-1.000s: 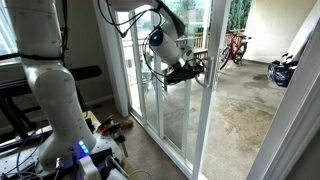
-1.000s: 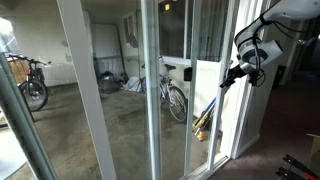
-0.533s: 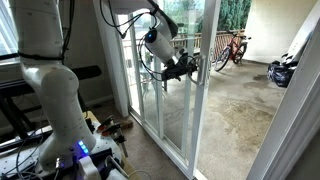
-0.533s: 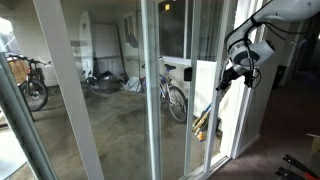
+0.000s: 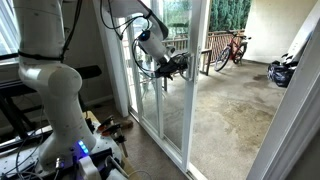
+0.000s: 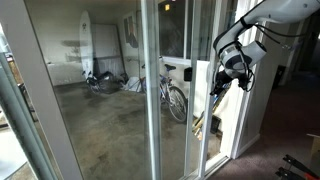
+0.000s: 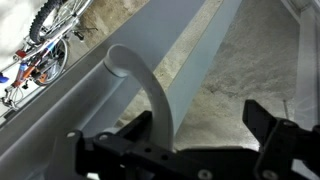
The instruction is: Open the door
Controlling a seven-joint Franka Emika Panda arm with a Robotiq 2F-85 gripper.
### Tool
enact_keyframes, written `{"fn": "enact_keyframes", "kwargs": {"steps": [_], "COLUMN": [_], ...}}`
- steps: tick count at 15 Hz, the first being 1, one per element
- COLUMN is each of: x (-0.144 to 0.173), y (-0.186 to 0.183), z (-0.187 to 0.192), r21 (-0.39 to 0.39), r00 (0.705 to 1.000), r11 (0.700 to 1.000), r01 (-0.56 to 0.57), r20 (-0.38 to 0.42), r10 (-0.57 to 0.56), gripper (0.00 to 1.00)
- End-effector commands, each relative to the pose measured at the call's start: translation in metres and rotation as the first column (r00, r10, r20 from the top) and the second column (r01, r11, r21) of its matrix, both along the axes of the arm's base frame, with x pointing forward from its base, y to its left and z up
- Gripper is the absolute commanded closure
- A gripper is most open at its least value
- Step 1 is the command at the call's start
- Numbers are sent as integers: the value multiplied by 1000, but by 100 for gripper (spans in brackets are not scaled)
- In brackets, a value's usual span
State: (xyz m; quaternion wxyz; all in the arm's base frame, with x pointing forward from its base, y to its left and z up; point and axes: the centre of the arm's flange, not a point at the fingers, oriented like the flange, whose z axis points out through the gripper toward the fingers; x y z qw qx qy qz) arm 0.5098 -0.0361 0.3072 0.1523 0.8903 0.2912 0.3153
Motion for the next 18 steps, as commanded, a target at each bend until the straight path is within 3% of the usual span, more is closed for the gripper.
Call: {"fn": "enact_keyframes", "kwargs": {"steps": [1,12,15,18], "x": [32,39,3,-13], "y": [76,188,204,214], "z": [-11,-24,-30,-33], "r21": [-16,-89,-62,-56], "r00": [989,964,941,920], "r11": [989,960,939,919], "r01": [-147,-267,-337,-391], "r20": [9,-40,-45,-27], "r10": [147,265,335,390], "gripper": [0,0,0,0]}}
